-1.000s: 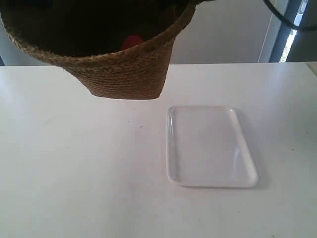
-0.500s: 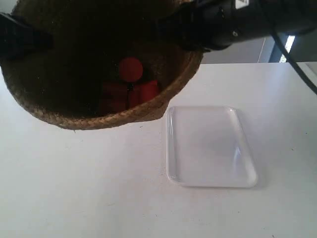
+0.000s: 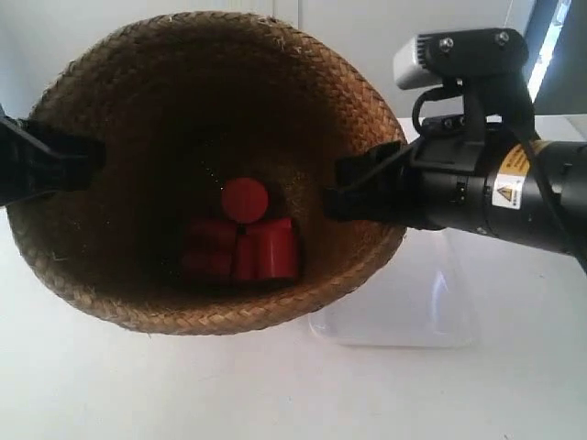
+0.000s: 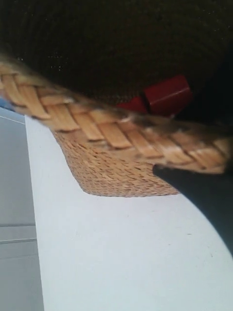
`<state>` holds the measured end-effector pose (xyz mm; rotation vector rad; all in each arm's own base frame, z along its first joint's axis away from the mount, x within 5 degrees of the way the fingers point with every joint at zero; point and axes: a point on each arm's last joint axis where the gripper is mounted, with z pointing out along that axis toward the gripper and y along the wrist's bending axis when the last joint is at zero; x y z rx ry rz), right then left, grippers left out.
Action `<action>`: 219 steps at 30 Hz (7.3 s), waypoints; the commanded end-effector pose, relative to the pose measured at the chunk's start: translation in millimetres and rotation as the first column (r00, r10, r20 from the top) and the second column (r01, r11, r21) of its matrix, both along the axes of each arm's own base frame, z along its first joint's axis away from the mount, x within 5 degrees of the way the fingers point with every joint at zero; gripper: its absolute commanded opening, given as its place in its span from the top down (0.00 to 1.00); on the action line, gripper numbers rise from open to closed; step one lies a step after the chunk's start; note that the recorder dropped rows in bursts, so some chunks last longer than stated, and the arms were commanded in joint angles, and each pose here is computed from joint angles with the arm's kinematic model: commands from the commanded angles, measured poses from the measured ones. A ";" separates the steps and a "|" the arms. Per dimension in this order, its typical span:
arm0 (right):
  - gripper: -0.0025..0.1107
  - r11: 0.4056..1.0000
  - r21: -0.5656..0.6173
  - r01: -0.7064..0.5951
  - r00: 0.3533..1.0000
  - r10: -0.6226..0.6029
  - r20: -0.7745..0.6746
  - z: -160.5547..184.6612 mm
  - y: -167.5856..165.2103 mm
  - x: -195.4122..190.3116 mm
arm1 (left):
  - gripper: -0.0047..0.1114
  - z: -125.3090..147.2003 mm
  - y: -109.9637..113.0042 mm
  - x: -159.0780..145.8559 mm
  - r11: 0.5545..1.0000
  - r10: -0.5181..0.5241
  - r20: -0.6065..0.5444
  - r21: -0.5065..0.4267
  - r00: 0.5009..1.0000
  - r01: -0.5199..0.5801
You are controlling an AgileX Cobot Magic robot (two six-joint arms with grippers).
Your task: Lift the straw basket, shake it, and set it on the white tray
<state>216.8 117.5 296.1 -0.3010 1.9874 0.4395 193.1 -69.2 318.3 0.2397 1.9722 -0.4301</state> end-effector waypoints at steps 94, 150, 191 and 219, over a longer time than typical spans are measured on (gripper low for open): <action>0.98 0.990 0.079 -0.117 0.987 0.108 0.116 -8.5 31.9 0.9 | 0.96 -7.2 -17.1 -10.3 0.988 -0.091 0.139 0.139 0.986 0.072; 0.98 0.962 0.255 -0.101 0.995 0.092 0.048 16.4 49.0 -2.0 | 0.96 14.0 -31.4 -11.0 0.992 -0.116 0.224 0.076 0.968 0.102; 0.98 0.978 0.205 0.039 0.982 0.000 -0.189 15.6 18.3 -17.7 | 0.96 4.7 -34.9 -16.6 0.991 -0.107 0.038 -0.072 0.993 0.110; 0.98 0.949 0.292 -0.117 0.993 0.119 0.014 72.3 14.2 -57.2 | 0.96 34.9 -14.7 -43.0 0.987 -0.120 0.068 -0.099 0.990 0.126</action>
